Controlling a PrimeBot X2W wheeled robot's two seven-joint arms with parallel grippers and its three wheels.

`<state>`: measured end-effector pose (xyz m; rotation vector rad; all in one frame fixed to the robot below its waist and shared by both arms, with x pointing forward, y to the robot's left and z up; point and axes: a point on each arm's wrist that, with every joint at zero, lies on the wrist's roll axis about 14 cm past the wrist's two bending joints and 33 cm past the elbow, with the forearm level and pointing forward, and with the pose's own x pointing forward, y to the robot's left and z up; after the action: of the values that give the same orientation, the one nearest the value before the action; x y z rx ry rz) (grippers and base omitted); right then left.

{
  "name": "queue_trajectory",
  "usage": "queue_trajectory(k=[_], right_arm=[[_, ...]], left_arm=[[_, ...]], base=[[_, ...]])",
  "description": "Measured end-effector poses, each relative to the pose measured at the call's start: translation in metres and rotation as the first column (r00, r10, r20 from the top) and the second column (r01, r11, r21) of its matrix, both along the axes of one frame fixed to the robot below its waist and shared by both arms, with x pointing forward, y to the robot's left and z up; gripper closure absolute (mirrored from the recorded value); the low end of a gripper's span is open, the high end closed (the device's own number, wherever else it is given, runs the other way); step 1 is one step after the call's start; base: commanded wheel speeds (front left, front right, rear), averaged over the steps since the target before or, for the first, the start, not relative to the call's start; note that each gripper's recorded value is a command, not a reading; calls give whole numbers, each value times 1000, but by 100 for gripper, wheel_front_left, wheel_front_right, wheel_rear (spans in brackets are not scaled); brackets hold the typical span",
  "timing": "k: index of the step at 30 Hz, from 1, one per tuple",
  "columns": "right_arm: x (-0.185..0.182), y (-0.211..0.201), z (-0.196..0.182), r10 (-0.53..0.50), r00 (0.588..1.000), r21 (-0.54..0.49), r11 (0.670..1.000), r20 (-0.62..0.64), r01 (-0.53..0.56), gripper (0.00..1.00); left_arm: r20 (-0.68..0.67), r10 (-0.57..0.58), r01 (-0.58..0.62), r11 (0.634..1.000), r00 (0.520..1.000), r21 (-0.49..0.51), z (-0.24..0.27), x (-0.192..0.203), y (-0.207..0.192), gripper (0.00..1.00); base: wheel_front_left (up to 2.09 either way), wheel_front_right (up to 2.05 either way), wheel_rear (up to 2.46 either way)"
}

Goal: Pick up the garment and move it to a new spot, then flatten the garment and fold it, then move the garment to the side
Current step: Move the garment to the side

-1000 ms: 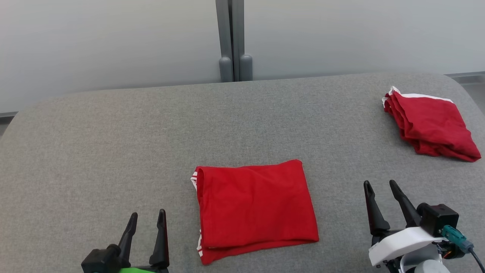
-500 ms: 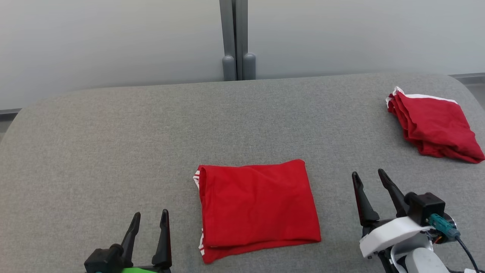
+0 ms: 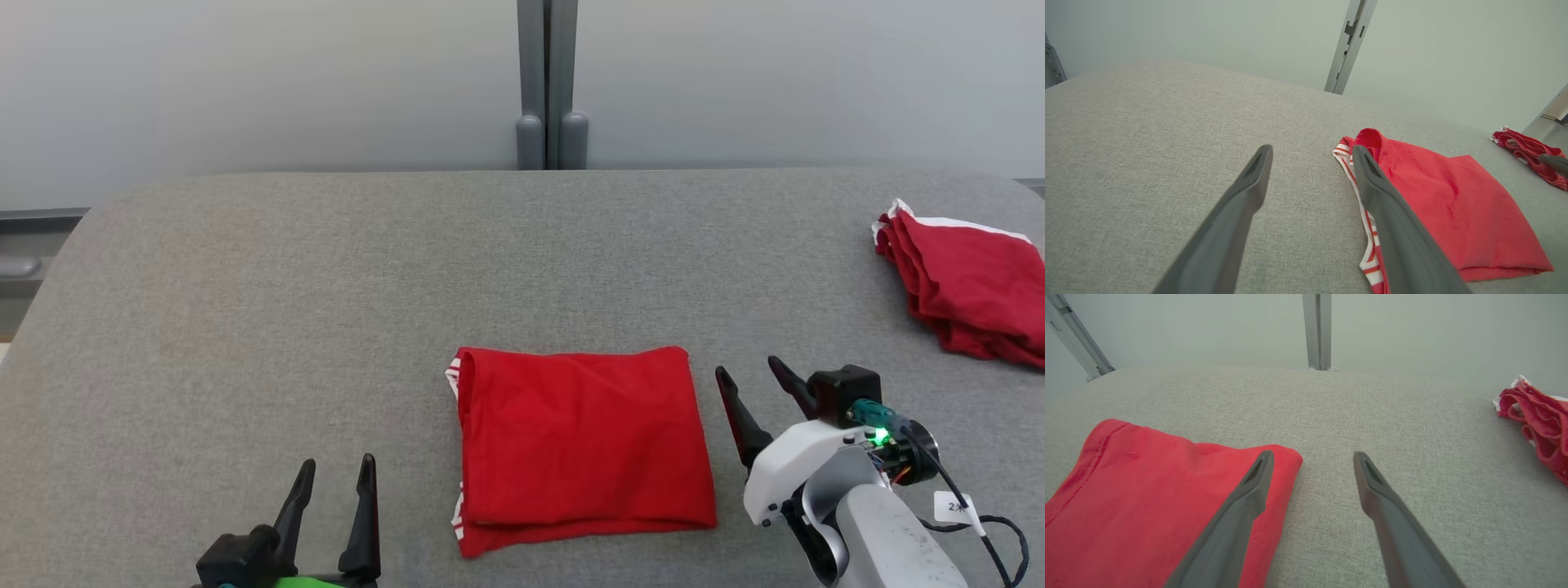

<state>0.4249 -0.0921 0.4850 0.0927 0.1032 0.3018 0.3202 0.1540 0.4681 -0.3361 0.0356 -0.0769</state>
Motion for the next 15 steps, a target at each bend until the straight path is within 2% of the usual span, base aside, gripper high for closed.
queue_trajectory(k=[9,15], right_arm=[[-2,34,-48,98,970,-22,994,-225,-106,0],[-8,50,-76,145,926,-48,984,-349,-173,0]], left_arm=[[-22,54,-54,999,998,-3,-6,-8,15,0],[-37,74,-74,997,997,-4,-10,-8,20,0]], base=[[0,0,0],[0,0,0]])
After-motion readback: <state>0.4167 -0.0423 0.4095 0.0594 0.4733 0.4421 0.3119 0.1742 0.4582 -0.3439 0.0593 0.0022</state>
